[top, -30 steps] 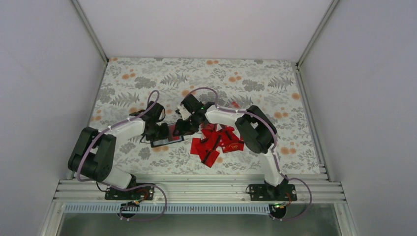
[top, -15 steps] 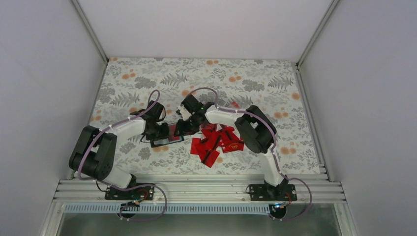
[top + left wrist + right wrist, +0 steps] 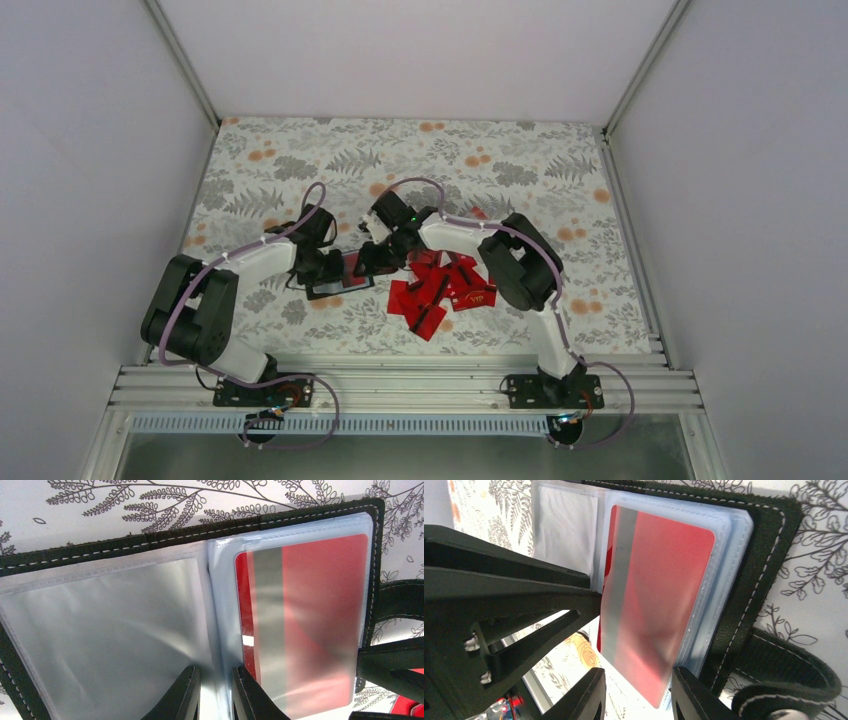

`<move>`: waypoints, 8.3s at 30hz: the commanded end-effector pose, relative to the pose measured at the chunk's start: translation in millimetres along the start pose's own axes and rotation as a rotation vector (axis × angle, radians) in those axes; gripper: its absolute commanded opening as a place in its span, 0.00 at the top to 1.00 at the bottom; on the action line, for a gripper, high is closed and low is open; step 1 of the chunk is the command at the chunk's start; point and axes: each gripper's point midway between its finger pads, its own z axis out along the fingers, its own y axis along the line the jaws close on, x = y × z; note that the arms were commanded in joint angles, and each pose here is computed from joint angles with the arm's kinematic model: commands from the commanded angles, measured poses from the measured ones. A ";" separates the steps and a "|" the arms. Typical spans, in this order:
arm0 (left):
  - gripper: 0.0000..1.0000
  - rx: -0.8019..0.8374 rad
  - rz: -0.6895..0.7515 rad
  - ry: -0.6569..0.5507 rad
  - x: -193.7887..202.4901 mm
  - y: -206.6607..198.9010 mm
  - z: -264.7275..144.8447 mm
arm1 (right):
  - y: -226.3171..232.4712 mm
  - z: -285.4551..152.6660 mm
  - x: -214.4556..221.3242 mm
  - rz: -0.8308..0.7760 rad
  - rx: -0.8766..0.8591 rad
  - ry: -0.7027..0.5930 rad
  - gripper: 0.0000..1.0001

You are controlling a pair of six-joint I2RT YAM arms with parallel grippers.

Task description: Put the credit cards into the card holder

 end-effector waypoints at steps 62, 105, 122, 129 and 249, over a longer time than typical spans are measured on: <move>0.75 -0.084 -0.168 -0.164 0.0 24.9 -89.7 | 95.6 22.8 -8.3 -0.203 -0.352 0.075 0.66; 0.49 0.582 0.562 -0.072 21.6 -208.6 -67.7 | -96.1 -142.6 92.7 0.417 -0.096 -0.229 0.59; 0.44 0.615 0.633 0.111 17.8 -236.9 0.4 | -107.5 -127.8 100.0 0.436 -0.120 -0.239 0.71; 0.45 0.591 0.624 0.156 20.3 -234.7 16.3 | -120.2 -112.1 109.3 0.460 -0.117 -0.205 0.76; 0.53 0.509 0.605 0.325 39.5 -180.9 23.6 | -177.4 -61.2 136.0 0.521 0.013 -0.043 0.83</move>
